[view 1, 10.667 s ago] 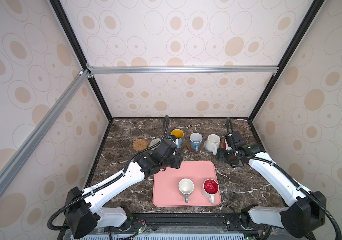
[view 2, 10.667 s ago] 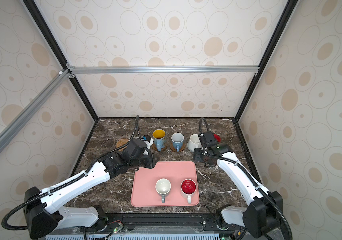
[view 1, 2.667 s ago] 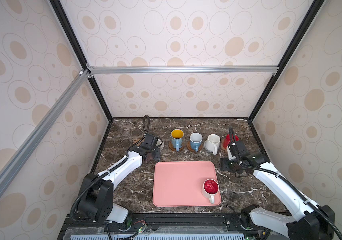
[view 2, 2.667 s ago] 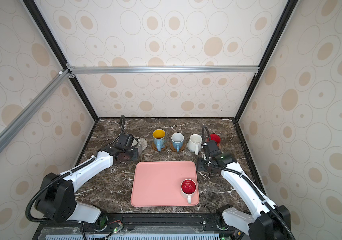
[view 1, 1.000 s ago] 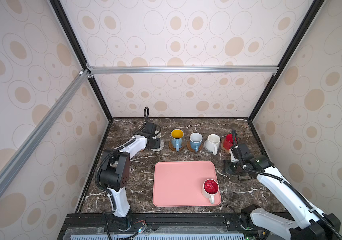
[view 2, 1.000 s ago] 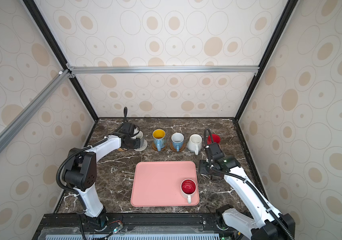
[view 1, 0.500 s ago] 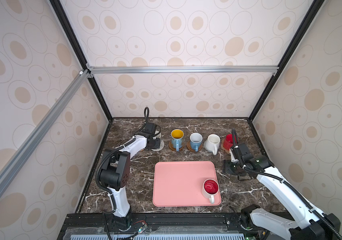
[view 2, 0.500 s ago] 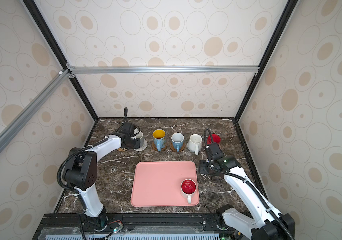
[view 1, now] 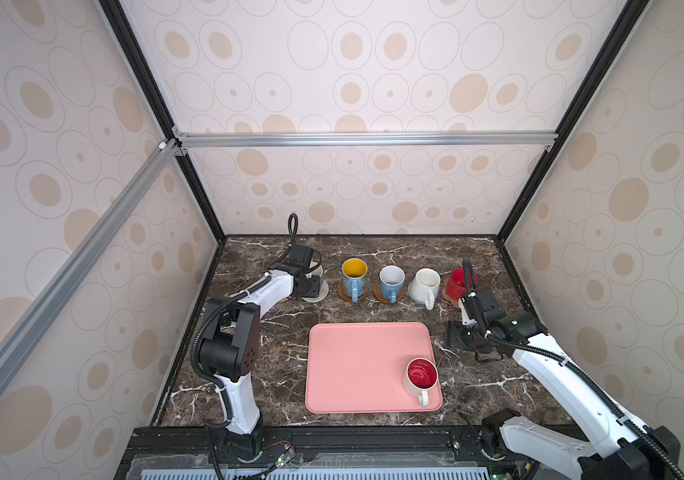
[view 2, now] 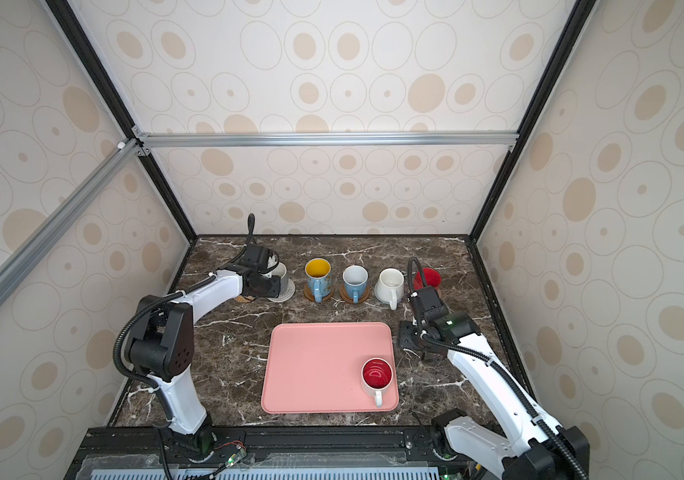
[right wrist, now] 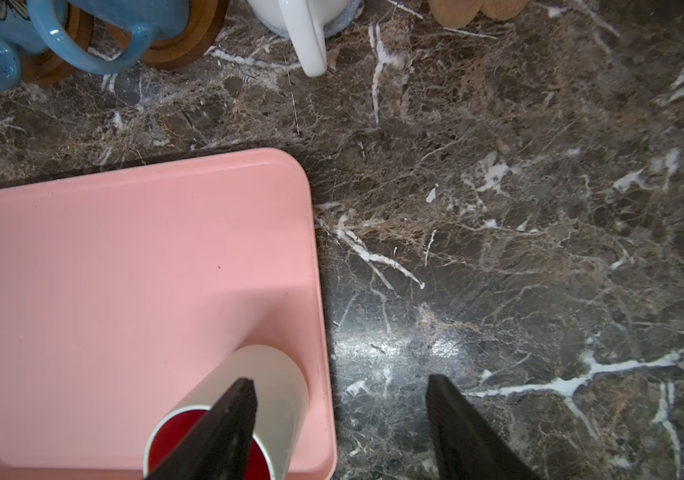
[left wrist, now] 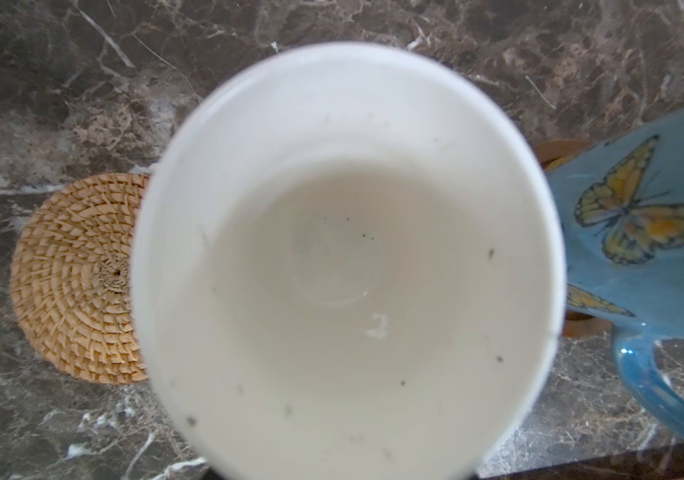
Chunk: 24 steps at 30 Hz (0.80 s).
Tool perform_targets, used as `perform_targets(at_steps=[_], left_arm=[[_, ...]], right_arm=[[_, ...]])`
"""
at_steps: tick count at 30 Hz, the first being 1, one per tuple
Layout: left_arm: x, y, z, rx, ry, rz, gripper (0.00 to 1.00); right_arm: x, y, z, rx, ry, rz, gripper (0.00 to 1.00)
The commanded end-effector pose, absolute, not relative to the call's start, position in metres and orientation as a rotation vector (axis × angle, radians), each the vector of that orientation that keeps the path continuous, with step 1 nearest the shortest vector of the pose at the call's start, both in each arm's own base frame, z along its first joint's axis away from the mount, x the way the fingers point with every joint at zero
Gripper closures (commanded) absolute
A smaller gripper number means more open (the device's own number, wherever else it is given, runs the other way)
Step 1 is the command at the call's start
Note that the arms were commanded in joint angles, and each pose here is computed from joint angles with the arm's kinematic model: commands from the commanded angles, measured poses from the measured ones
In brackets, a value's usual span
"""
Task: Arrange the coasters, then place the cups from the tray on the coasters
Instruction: 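Lower the white mug onto the patterned coaster beside the blue butterfly mug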
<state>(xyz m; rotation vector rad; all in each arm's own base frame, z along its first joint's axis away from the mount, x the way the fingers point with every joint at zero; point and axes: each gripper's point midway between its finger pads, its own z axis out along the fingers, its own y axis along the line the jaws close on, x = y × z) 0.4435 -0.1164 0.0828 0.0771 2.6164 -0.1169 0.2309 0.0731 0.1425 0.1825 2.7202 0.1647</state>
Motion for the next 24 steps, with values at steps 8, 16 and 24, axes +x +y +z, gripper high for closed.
perform_targets(at_steps=[8,16,24], left_arm=[[0.448,-0.108,0.117,0.069,2.540,-0.091,0.51],[0.442,-0.104,0.116,0.072,2.546,-0.063,0.51],[0.439,-0.101,0.114,0.080,2.561,-0.044,0.51]], right_arm=[[0.228,0.069,0.138,0.205,2.729,0.146,0.31],[0.229,0.070,0.138,0.206,2.728,0.154,0.31],[0.229,0.071,0.139,0.205,2.727,0.160,0.31]])
